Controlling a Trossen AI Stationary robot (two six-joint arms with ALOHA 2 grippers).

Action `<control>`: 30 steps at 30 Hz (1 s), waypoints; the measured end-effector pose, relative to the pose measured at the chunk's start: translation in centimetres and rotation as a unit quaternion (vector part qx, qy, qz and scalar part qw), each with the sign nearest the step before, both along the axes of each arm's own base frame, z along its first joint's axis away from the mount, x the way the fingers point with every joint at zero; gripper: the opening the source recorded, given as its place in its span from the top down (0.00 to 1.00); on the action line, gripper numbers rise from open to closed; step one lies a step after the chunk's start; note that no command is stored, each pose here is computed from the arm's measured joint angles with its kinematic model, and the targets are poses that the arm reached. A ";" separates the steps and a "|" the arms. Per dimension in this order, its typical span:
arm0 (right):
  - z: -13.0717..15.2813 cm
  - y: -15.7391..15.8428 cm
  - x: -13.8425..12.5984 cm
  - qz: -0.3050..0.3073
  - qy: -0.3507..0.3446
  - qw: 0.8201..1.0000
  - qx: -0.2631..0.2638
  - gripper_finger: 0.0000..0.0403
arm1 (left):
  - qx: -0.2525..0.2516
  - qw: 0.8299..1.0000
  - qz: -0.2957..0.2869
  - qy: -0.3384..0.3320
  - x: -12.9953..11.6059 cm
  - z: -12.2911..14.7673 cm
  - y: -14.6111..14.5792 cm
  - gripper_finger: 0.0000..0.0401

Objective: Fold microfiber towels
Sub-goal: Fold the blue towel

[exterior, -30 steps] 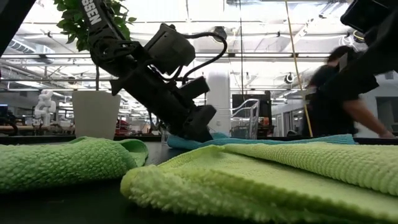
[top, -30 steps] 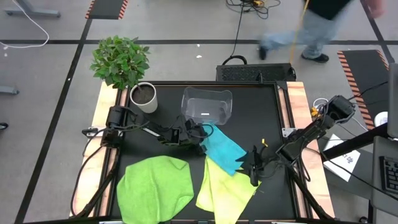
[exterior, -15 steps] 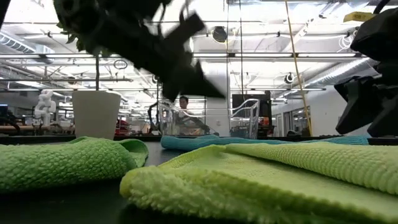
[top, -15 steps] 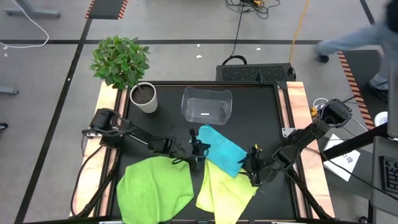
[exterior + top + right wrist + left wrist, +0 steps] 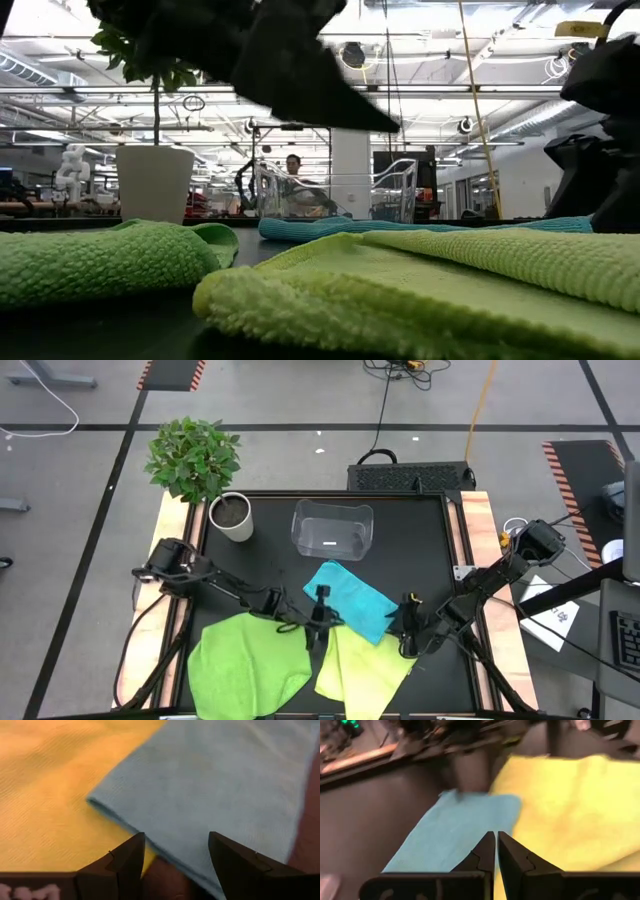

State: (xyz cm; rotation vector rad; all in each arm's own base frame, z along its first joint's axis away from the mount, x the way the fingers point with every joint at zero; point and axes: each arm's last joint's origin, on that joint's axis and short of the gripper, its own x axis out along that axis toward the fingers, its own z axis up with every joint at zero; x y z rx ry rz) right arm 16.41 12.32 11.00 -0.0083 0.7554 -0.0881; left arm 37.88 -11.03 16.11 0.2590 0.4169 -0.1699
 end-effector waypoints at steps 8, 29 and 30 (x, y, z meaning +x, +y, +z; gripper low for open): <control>0.0 0.0 0.0 -0.024 -0.005 1.000 0.018 0.48 | 0.125 0.990 0.011 0.064 4.5 0.0 -3.4 0.83; -0.1 -0.7 -0.6 -0.082 -0.009 0.997 -0.009 0.48 | 0.189 0.971 0.000 0.147 10.7 -1.5 -6.5 0.53; -0.1 -0.8 -0.6 -0.082 -0.009 0.997 -0.009 0.48 | 0.187 0.972 0.000 0.144 10.9 -1.7 -6.6 0.53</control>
